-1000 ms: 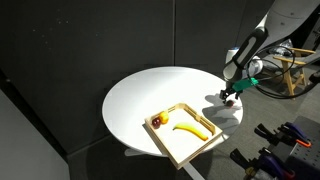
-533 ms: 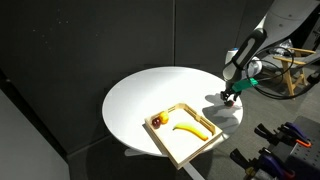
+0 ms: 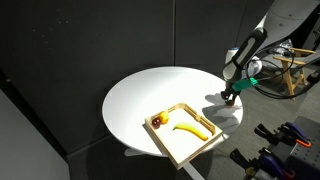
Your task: Put the strawberry in the box.
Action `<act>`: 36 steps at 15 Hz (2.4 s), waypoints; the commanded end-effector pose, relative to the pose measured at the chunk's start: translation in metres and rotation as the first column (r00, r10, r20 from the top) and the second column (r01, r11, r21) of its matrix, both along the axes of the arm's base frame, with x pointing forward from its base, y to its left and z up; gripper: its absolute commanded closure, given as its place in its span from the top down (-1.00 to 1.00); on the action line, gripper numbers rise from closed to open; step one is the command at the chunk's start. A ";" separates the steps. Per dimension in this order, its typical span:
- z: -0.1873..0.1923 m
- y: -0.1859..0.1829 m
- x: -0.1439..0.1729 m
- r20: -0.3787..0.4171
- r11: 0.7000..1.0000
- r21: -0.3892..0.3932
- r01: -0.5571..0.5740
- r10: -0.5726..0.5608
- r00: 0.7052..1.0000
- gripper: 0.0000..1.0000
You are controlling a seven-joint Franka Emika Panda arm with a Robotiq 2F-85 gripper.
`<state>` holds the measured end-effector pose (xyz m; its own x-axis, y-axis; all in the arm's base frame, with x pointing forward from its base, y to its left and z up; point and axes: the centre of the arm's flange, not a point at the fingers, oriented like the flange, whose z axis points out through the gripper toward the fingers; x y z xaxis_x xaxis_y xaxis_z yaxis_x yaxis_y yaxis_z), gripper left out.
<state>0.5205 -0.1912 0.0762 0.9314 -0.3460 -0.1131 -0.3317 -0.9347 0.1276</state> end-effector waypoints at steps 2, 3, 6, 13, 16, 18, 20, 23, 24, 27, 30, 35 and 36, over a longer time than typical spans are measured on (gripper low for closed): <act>0.025 -0.001 0.003 0.008 1.000 -0.008 0.003 -0.003 1.000 -0.47; 0.030 -0.001 0.004 0.004 1.000 -0.009 0.002 -0.002 1.000 -0.47; 0.046 0.002 0.005 -0.002 1.000 -0.018 0.001 -0.001 1.000 -0.47; 0.086 0.028 0.010 -0.040 0.999 -0.037 -0.037 0.035 0.999 -0.47; 0.098 0.047 0.012 -0.052 0.997 -0.043 -0.070 0.067 0.996 -0.47; 0.106 0.061 0.013 -0.056 0.994 -0.041 -0.100 0.098 0.994 -0.47; 0.113 0.075 0.011 -0.051 0.990 -0.039 -0.134 0.132 0.990 -0.47; 0.123 0.096 0.007 -0.039 0.980 -0.033 -0.199 0.197 0.980 -0.47; 0.124 0.104 0.006 -0.038 0.976 -0.025 -0.217 0.216 0.976 -0.47; 0.137 0.123 0.000 -0.036 0.968 0.024 -0.249 0.250 0.968 -0.47; 0.145 0.142 -0.001 -0.038 0.960 0.059 -0.273 0.276 0.960 -0.47; 0.142 0.172 0.007 -0.050 0.954 0.101 -0.282 0.288 0.956 -0.47; 0.140 0.178 0.009 -0.053 0.954 0.106 -0.279 0.285 0.957 -0.47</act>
